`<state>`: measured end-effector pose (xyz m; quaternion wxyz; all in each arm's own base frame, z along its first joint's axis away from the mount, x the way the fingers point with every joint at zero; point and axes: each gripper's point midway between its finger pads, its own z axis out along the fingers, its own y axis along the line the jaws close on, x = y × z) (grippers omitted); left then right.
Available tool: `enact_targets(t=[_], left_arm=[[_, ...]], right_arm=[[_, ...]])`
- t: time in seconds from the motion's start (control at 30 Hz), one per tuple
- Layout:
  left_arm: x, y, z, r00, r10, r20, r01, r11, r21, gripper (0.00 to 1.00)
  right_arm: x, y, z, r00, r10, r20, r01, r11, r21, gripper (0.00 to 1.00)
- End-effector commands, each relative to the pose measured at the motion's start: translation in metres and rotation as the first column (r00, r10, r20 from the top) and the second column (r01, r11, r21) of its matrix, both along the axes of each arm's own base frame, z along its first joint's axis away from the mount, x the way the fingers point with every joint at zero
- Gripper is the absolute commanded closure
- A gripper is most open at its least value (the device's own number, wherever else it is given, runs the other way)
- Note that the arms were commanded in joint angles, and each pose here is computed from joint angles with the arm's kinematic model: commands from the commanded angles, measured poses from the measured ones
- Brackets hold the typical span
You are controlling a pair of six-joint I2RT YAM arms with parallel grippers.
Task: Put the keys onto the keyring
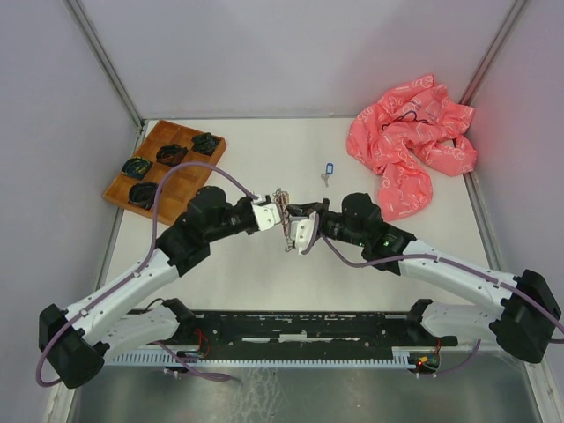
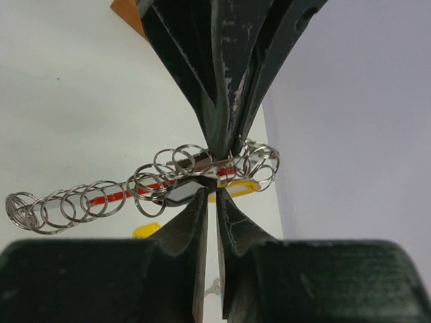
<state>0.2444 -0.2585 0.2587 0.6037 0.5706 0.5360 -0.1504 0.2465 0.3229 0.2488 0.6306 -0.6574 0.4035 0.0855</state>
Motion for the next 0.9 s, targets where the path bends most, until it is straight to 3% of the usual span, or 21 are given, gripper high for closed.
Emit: enact_targets(t=[0.0,0.43,0.63,0.87], left_arm=[[-0.001,-0.006,0.045,0.997,0.001,0.076,0.011,0.987,-0.157,0.97],[0.000,-0.006,0.038,0.997,0.008,0.071,0.003,0.988,-0.152,0.97],[0.003,-0.006,0.038,0.997,0.015,0.074,-0.003,0.988,-0.158,0.97],[0.004,-0.004,0.038,0.996,0.036,0.084,-0.021,0.984,-0.179,0.97]], right_arm=[[0.002,-0.004,0.026,1.000,-0.023,0.007,0.022,0.993,0.119,0.81],[-0.003,-0.005,0.042,1.000,0.006,-0.008,-0.004,0.981,0.192,0.64],[-0.005,-0.007,0.040,0.998,0.001,-0.064,0.012,0.978,0.207,0.63],[-0.004,-0.018,0.045,0.973,-0.067,-0.220,0.133,0.946,0.297,0.63]])
